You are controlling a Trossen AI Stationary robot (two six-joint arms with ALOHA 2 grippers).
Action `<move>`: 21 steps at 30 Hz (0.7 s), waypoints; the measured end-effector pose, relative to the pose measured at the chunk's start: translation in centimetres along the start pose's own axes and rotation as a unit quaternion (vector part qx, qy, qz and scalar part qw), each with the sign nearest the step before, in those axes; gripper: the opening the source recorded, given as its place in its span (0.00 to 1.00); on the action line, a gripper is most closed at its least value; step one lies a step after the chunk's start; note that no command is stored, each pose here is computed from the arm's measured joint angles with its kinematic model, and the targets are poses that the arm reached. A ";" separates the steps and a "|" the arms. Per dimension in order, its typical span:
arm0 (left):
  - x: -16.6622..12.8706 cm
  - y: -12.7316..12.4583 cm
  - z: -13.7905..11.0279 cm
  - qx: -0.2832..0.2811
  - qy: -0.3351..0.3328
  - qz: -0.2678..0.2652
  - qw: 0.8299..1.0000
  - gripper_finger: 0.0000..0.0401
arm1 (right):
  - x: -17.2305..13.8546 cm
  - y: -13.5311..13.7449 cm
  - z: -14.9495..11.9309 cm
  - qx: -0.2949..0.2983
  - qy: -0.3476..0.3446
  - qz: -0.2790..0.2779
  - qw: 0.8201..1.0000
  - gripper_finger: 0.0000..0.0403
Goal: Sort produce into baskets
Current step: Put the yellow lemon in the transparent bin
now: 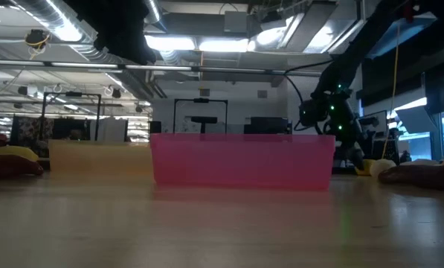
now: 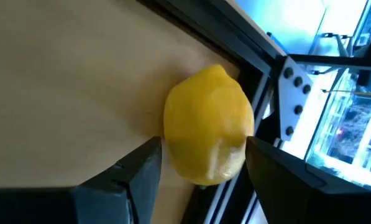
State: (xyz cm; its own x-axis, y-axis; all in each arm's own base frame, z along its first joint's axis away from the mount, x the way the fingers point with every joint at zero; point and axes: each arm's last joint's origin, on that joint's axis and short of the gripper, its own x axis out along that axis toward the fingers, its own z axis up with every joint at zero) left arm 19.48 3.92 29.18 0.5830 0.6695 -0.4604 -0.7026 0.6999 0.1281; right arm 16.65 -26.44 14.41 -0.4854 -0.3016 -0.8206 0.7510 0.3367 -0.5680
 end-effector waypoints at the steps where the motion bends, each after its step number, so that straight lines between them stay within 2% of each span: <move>1: 0.1 -0.1 0.0 0.002 0.002 0.000 1.000 0.51 | 0.0 0.0 0.1 0.000 -0.003 0.002 1.000 0.56; 5: 0.5 -0.3 -0.2 0.007 0.009 0.002 1.000 0.51 | 0.0 0.1 0.2 -0.014 -0.003 0.016 1.000 0.56; 10: 0.6 -0.4 -0.2 0.022 0.011 0.002 1.000 0.51 | -0.2 0.2 0.0 -0.072 0.003 0.055 0.996 0.56; 13: 0.6 -0.4 -0.2 0.022 0.011 0.002 1.000 0.51 | -0.6 0.6 0.0 -0.086 -0.003 0.070 0.994 0.56; 21: 0.6 -0.4 -0.2 0.024 0.011 0.002 1.000 0.51 | -3.5 2.0 -0.7 -0.120 -0.048 0.129 0.983 0.56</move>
State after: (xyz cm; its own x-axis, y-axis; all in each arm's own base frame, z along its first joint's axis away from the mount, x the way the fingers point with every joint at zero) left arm 20.02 3.95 28.66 0.5712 0.6668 -0.4787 -0.6836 0.7092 0.1722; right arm 19.57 -24.11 16.13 -0.2407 -0.2571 -0.9359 0.7101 0.6107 -0.3504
